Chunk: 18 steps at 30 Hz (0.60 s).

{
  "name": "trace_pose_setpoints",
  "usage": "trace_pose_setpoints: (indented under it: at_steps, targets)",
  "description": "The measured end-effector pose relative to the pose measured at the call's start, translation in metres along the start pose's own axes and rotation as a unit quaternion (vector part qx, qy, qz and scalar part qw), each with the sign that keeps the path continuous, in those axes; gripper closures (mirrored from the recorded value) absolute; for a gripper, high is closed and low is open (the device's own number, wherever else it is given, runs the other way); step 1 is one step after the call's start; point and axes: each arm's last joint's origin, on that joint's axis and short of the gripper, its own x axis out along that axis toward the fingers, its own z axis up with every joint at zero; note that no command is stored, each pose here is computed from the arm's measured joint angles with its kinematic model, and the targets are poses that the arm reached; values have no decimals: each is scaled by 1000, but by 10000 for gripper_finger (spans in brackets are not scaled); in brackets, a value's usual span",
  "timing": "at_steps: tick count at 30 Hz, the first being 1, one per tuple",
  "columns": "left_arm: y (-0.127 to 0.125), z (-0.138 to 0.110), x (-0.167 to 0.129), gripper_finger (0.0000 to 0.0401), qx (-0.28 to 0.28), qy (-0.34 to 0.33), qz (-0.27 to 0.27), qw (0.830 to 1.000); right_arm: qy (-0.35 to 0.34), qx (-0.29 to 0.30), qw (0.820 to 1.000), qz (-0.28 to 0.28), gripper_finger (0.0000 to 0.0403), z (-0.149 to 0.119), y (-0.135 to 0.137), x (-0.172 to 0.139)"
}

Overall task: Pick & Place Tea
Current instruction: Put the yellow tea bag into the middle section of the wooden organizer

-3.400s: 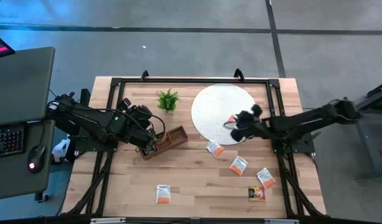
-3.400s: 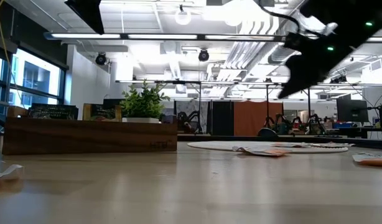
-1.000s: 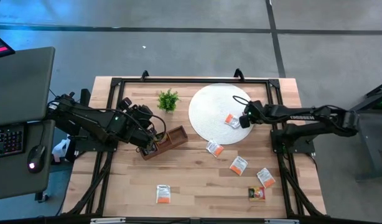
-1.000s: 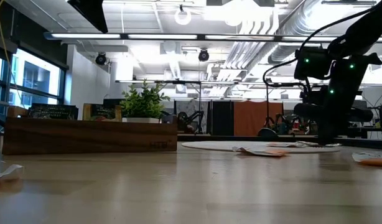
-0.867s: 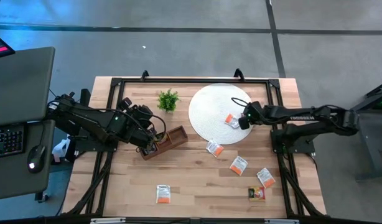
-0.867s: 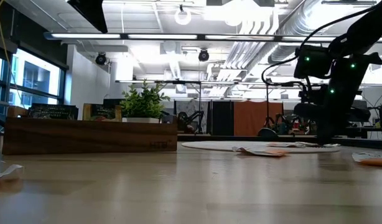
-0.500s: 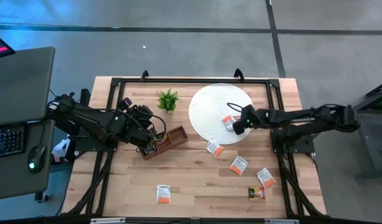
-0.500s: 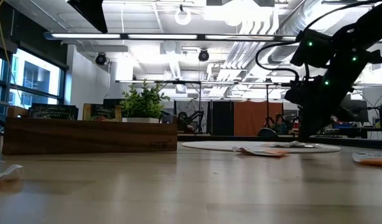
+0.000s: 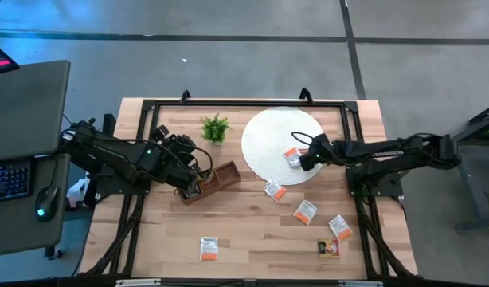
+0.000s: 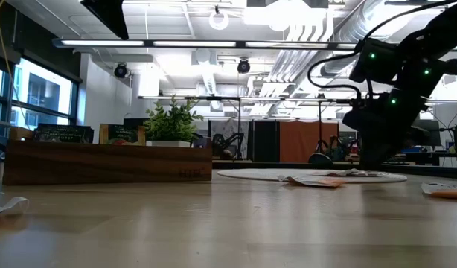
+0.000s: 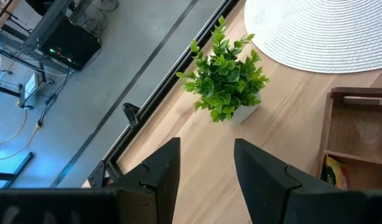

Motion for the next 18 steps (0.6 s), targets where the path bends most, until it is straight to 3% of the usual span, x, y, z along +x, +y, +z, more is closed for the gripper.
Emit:
trace_pose_setpoints:
  at_steps: [9,18]
  targets:
    - [0,0,0,254,0,0,0,1000,14,31,999,-35,226,-4,-6,0]
    - [0,0,0,254,0,3,-2,1000,11,44,999,-6,246,-2,2,7]
